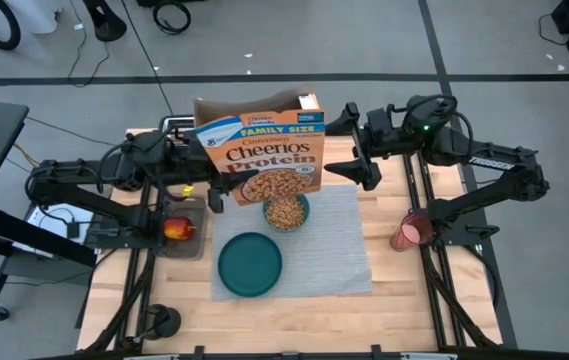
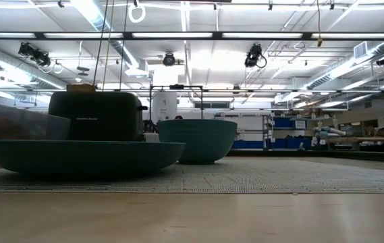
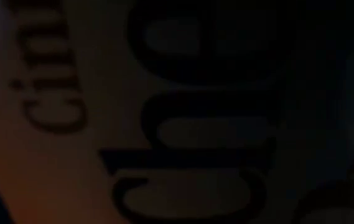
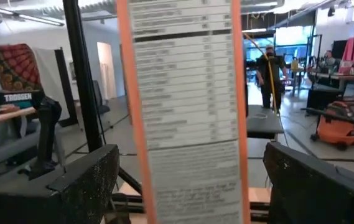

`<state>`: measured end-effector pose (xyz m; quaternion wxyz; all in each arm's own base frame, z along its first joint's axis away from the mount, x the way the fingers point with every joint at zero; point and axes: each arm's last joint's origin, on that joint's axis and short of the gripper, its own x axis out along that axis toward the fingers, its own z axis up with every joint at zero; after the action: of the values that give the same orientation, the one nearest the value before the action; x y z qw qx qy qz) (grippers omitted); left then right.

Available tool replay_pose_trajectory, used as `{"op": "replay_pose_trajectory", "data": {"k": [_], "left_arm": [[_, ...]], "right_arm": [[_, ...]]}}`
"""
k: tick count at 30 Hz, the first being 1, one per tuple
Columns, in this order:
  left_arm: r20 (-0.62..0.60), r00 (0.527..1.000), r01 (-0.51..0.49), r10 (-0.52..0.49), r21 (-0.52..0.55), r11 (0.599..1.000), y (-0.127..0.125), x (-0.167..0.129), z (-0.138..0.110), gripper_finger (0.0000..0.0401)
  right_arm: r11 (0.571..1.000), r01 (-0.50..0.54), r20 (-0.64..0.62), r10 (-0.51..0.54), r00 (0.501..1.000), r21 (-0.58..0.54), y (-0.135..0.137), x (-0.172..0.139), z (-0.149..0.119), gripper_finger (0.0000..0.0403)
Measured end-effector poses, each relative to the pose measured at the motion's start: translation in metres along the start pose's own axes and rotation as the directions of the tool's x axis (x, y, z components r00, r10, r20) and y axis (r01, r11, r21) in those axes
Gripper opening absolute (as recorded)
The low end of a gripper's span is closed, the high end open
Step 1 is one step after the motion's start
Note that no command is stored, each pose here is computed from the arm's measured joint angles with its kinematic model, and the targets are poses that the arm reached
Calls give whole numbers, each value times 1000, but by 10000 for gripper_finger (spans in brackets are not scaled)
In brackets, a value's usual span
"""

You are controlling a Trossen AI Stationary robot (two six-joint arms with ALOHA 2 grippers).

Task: Arrange a breakfast setting
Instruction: Pour the cereal in the green bowl

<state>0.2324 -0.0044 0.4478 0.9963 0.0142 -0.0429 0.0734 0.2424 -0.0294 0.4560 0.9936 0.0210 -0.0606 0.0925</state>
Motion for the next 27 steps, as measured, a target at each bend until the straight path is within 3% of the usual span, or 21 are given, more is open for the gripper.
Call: {"op": "replay_pose_trajectory", "data": {"k": [8, 12, 21, 27], "left_arm": [[-52, 999, 6, -3, 71, 997, -6, 20, -15, 213], [-42, 999, 5, -2, 90, 996, -8, 32, -20, 213], [6, 999, -32, 32, 68, 997, -7, 45, -24, 216], [25, 995, -93, 93, 11, 996, -6, 46, -22, 247]], "right_arm": [[997, 54, -30, -56, 998, -62, -5, 9, -9, 398], [999, 39, -32, -40, 999, -37, -5, 11, -9, 381], [1000, 12, -57, -12, 998, 2, -5, 16, -15, 258], [1000, 23, -59, -22, 998, 13, -5, 16, -15, 190]]}}
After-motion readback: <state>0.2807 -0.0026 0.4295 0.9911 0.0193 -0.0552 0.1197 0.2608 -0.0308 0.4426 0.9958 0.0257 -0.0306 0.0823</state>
